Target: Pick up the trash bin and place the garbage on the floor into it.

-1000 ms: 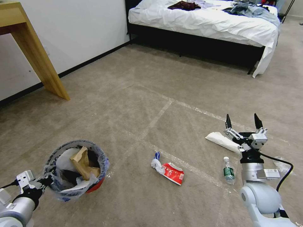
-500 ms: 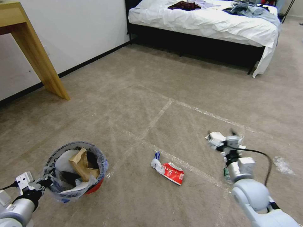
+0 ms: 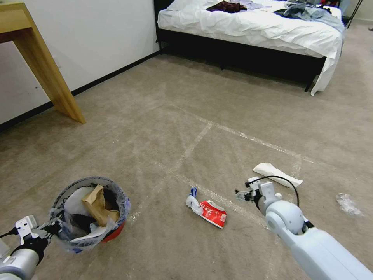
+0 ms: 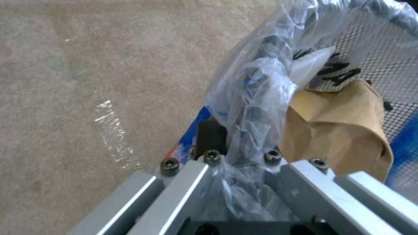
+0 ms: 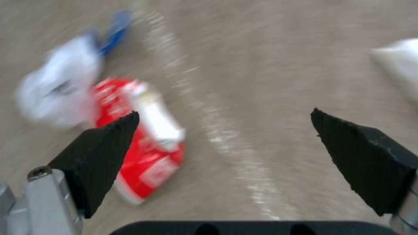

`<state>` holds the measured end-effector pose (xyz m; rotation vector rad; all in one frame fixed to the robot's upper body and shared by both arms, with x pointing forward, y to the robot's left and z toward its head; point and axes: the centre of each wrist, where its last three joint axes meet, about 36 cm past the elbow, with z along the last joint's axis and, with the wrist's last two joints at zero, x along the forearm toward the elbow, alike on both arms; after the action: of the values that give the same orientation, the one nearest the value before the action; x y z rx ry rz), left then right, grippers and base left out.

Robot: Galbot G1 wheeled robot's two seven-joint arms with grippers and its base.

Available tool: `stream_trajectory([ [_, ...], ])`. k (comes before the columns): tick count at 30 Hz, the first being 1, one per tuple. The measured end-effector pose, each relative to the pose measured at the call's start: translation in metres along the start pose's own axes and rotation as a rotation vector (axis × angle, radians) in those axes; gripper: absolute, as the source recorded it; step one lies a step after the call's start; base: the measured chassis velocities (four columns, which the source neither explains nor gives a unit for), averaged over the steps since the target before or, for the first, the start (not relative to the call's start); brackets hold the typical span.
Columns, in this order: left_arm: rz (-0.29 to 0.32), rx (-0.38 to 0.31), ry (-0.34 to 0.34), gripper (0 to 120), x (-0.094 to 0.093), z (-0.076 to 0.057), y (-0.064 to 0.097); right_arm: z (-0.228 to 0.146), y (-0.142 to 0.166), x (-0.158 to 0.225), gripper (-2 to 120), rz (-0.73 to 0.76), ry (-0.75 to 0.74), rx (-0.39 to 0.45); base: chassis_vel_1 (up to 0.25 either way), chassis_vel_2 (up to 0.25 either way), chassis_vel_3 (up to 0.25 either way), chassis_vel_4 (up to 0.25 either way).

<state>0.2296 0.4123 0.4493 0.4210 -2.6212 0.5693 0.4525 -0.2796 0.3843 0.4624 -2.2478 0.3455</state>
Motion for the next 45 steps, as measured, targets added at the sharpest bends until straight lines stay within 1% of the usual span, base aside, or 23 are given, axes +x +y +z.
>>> stream_trajectory([
  [1, 0.0, 0.0, 0.0, 1, 0.0, 0.0, 0.0, 0.0, 0.0, 0.0, 100, 0.0, 0.0, 0.0, 0.0, 0.0, 0.0, 0.0],
  [2, -0.004, 0.0, -0.002, 1, 0.001, 0.0, 0.001, 0.0, -0.005, -0.007, 100, -0.062, 0.02, 0.034, 0.0, 0.0, 0.0, 0.0],
  [3, -0.011, 0.001, -0.004, 1, 0.003, 0.0, 0.002, 0.001, -0.009, -0.019, 100, -0.115, 0.06, 0.1, 0.0, 0.0, 0.0, 0.0],
  [4, -0.011, 0.001, -0.004, 1, 0.003, 0.0, 0.002, 0.001, -0.009, -0.019, 100, -0.115, 0.06, 0.1, 0.0, 0.0, 0.0, 0.0],
  [6, -0.019, 0.002, -0.008, 1, 0.006, 0.001, 0.004, 0.002, -0.012, -0.036, 100, -0.122, 0.116, 0.175, 0.0, 0.0, 0.0, 0.0],
  [8, -0.025, 0.006, -0.009, 1, 0.008, 0.002, 0.004, 0.003, -0.013, -0.048, 100, -0.131, 0.15, 0.215, 0.0, 0.0, 0.0, 0.0],
  [12, -0.035, 0.006, -0.009, 1, 0.01, 0.005, 0.005, 0.001, -0.011, -0.061, 100, -0.133, 0.169, 0.245, 0.0, 0.0, 0.0, 0.0],
  [17, -0.054, 0.001, -0.01, 1, 0.014, 0.007, 0.008, 0.007, -0.001, -0.085, 100, -0.154, 0.137, 0.283, 0.0, 0.0, 0.0, 0.0],
  [22, -0.063, -0.001, -0.011, 1, 0.016, 0.008, 0.01, 0.009, 0.004, -0.098, 100, -0.155, 0.125, 0.294, 0.0, 0.0, 0.0, 0.0],
  [25, -0.07, -0.004, -0.008, 1, 0.017, 0.008, 0.011, 0.012, 0.006, -0.116, 100, -0.151, 0.094, 0.306, 0.0, 0.0, 0.0, 0.0],
  [29, -0.072, -0.006, -0.005, 1, 0.018, 0.009, 0.012, 0.013, 0.008, -0.124, 99, -0.149, 0.084, 0.303, 0.0, 0.0, 0.0, 0.0],
  [30, -0.072, -0.007, -0.005, 1, 0.018, 0.01, 0.012, 0.014, 0.009, -0.128, 97, -0.146, 0.073, 0.298, 0.0, 0.0, 0.0, 0.0],
  [31, -0.072, -0.007, -0.005, 1, 0.018, 0.01, 0.012, 0.016, 0.011, -0.134, 92, -0.146, 0.06, 0.296, 0.0, 0.0, 0.0, 0.0],
  [32, -0.072, -0.007, -0.005, 1, 0.018, 0.01, 0.012, 0.016, 0.011, -0.134, 92, -0.146, 0.06, 0.296, 0.0, 0.0, 0.0, 0.0],
  [35, -0.071, -0.008, -0.006, 1, 0.019, 0.009, 0.011, 0.019, 0.017, -0.142, 79, -0.152, 0.044, 0.288, 0.0, 0.0, 0.0, 0.0],
  [36, -0.071, -0.008, -0.006, 1, 0.019, 0.009, 0.011, 0.019, 0.017, -0.142, 79, -0.152, 0.044, 0.288, 0.0, 0.0, 0.0, 0.0],
  [38, -0.07, -0.009, -0.007, 1, 0.018, 0.009, 0.011, 0.021, 0.021, -0.146, 73, -0.154, 0.037, 0.284, 0.0, 0.0, 0.0, 0.0],
  [39, -0.07, -0.009, -0.007, 1, 0.018, 0.009, 0.011, 0.021, 0.021, -0.146, 73, -0.154, 0.037, 0.284, 0.0, 0.0, 0.0, 0.0],
  [40, -0.069, -0.009, -0.007, 1, 0.018, 0.009, 0.011, 0.023, 0.023, -0.147, 70, -0.155, 0.034, 0.282, 0.0, 0.0, 0.0, 0.0],
  [42, -0.068, -0.009, -0.006, 1, 0.018, 0.009, 0.01, 0.025, 0.026, -0.15, 59, -0.158, 0.03, 0.279, 0.0, 0.0, 0.0, 0.0],
  [43, -0.068, -0.009, -0.006, 1, 0.018, 0.009, 0.01, 0.025, 0.026, -0.15, 59, -0.158, 0.03, 0.279, 0.0, 0.0, 0.0, 0.0],
  [44, -0.068, -0.01, -0.005, 1, 0.018, 0.009, 0.01, 0.027, 0.027, -0.15, 53, -0.159, 0.028, 0.278, 0.0, 0.0, 0.0, 0.0],
  [45, -0.068, -0.01, -0.005, 1, 0.018, 0.009, 0.01, 0.027, 0.027, -0.15, 53, -0.159, 0.028, 0.278, 0.0, 0.0, 0.0, 0.0],
])
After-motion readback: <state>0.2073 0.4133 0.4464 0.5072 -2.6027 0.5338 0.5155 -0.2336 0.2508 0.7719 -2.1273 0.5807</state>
